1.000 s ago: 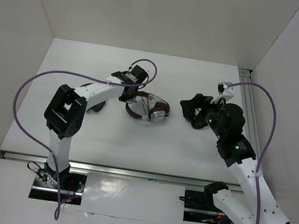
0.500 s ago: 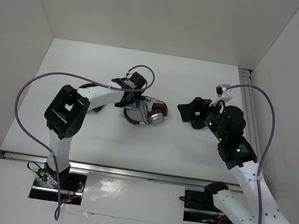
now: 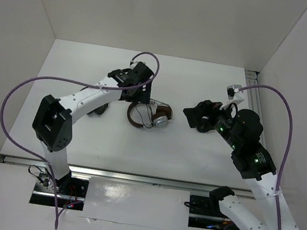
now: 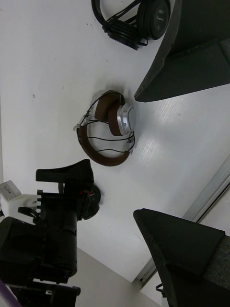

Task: Wrap the headphones

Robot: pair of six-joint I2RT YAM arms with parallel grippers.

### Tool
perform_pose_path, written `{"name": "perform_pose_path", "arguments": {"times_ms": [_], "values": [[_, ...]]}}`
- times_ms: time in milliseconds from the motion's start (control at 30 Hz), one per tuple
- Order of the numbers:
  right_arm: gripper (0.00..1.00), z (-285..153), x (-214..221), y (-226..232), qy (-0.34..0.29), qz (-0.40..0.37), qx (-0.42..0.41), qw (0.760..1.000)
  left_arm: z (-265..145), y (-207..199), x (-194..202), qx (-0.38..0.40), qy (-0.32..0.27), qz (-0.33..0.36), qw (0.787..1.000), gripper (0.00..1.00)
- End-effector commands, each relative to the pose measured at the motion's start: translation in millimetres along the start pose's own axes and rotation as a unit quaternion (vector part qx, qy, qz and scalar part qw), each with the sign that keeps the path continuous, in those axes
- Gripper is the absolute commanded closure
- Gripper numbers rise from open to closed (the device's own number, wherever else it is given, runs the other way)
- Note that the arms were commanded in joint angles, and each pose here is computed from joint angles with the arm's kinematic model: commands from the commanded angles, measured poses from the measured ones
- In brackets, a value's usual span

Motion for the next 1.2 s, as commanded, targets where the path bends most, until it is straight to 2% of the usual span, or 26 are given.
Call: {"name": "perform_pose_path", "arguments": {"times_ms": [0, 167, 200, 300, 367, 400, 500, 600, 667, 733, 867, 900, 1167], "values": [[0.00, -15.3, -11.6, 6.2, -0.009, 0.002, 0.000, 1.000, -41.0, 2.9, -3.6, 0.000, -0.026, -0.003, 1.000, 0.00], [0.00, -32.8, -26.8, 13.0, -0.014, 0.001, -0.002, 1.000, -109.4, 3.3, 2.6, 0.037, -0.075, 0.015, 0.996, 0.00], [0.00, -38.4, -30.1, 13.9, -0.018, 0.001, 0.002, 1.000, -135.8, 11.9, 1.2, 0.058, -0.097, 0.003, 0.994, 0.00], [0.00, -59.3, -43.5, 17.5, -0.022, -0.003, 0.016, 1.000, -173.5, 29.1, 18.4, 0.100, -0.113, 0.008, 0.988, 0.00], [0.00, -77.7, -53.2, 22.8, -0.018, -0.003, 0.017, 1.000, -207.1, 59.9, 38.5, 0.149, -0.129, 0.009, 0.980, 0.00], [0.00, -79.1, -48.0, 22.5, -0.002, -0.001, 0.016, 1.000, -215.9, 71.9, 45.0, 0.162, -0.138, 0.005, 0.977, 0.00], [0.00, -109.8, -56.3, 32.5, -0.008, -0.007, -0.007, 1.000, -237.0, 123.8, 68.6, 0.190, -0.175, -0.029, 0.966, 0.00], [0.00, -133.5, -49.9, 32.8, -0.009, -0.011, -0.002, 1.000, -249.0, 166.9, 92.3, 0.206, -0.190, -0.065, 0.958, 0.00], [0.00, -154.4, -49.2, 30.0, -0.032, -0.017, 0.025, 0.999, -255.1, 180.6, 100.9, 0.230, -0.199, -0.074, 0.950, 0.00], [0.00, -165.1, -40.8, 24.5, -0.028, -0.014, 0.055, 0.998, -259.0, 195.0, 112.0, 0.259, -0.209, -0.090, 0.939, 0.00], [0.00, -182.2, -23.5, 15.9, -0.030, -0.012, 0.092, 0.995, -261.5, 206.5, 123.9, 0.292, -0.214, -0.102, 0.927, 0.00], [0.00, -179.6, -17.3, 12.7, -0.015, -0.011, 0.101, 0.995, -262.5, 208.1, 124.5, 0.295, -0.216, -0.104, 0.925, 0.00], [0.00, -177.9, -3.1, 4.4, 0.005, -0.004, 0.128, 0.992, -258.2, 211.3, 129.9, 0.287, -0.207, -0.102, 0.930, 0.00]]}}
Point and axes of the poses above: each gripper's point midway between its finger pads, its own z axis out along the fingers, its own y axis along the line the jaws close on, x = y × z, the point moved 8 cm from there along -z, back along the fingers, and after that the axes turned 6 degrees about -z, right-handed, at the moved point
